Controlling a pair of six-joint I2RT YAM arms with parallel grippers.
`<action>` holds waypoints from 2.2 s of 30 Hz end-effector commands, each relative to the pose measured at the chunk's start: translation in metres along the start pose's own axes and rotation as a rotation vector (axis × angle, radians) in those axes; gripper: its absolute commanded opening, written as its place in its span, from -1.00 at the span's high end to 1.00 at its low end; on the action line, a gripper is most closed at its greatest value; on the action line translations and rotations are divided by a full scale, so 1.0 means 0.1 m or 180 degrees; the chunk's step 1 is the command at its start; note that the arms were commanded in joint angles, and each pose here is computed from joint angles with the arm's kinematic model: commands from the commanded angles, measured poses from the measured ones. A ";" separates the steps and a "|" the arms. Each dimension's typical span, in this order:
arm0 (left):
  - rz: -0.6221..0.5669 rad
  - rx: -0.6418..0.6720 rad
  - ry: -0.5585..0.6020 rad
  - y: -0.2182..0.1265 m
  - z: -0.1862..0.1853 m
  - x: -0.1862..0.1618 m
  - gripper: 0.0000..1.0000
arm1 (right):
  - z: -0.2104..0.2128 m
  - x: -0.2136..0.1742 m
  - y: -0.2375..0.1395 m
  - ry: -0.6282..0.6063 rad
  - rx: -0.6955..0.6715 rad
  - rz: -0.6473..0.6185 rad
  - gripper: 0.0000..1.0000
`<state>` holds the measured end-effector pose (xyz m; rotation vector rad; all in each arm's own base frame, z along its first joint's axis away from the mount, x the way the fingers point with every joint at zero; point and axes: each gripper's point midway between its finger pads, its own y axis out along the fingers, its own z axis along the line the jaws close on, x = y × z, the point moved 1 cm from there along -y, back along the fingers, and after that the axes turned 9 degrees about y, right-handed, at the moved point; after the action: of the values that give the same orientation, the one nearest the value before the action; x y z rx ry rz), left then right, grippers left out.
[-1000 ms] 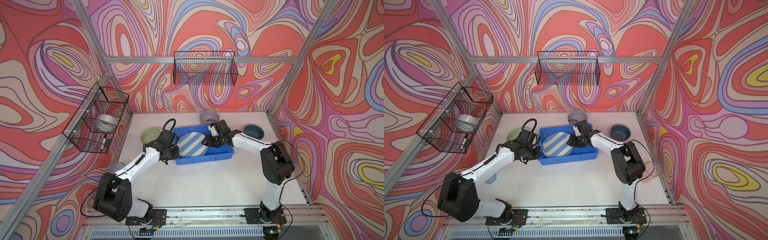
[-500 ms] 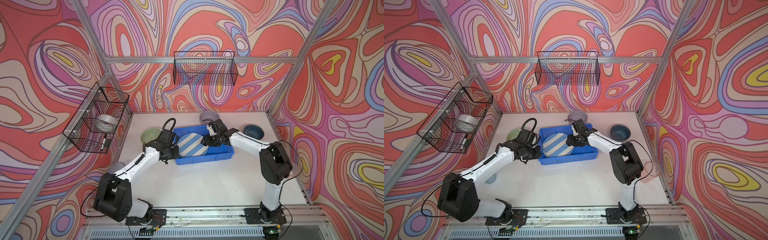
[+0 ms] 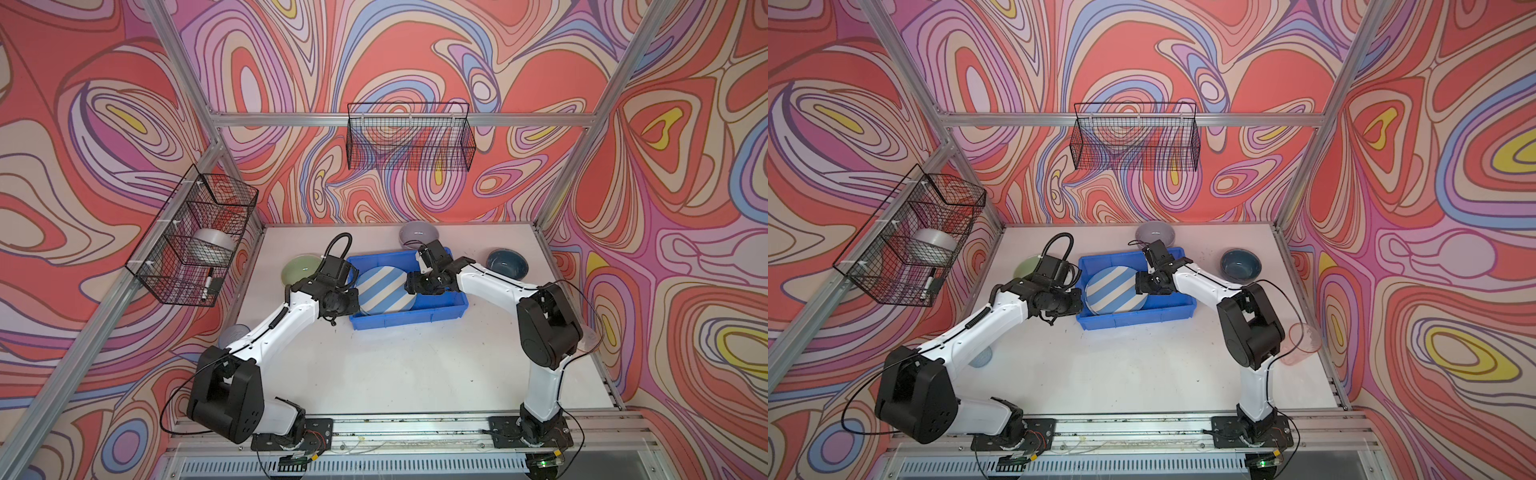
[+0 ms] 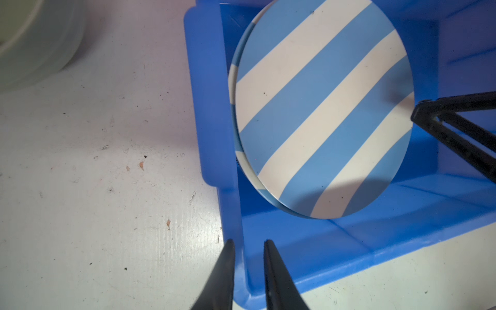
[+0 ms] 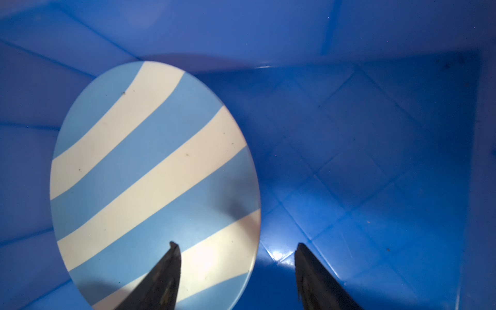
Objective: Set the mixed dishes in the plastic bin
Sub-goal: 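Lower the blue-striped plate onto the plates in the bin, then open both grippers and move the left gripper toward the green bowl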
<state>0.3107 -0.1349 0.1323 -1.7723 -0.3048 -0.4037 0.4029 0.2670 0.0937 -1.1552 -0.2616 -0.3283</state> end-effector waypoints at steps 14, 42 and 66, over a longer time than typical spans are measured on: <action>0.0041 -0.0055 0.0025 0.01 -0.03 0.02 0.52 | 0.28 -0.17 0.16 -0.0141 0.0309 0.0288 -0.33; -0.0145 0.0213 -0.0410 -0.28 0.49 0.24 0.10 | 0.23 -0.04 -0.24 -0.0123 0.0607 0.0093 -0.57; -0.0217 0.1199 -0.1282 -0.12 1.65 0.45 -0.15 | 0.11 -0.24 -1.10 -0.0293 0.0832 -0.0332 -0.55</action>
<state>0.3584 0.0123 0.1245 -1.5355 -0.6392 -0.0486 0.3425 0.2405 0.1733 -0.9328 -0.3964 -0.3250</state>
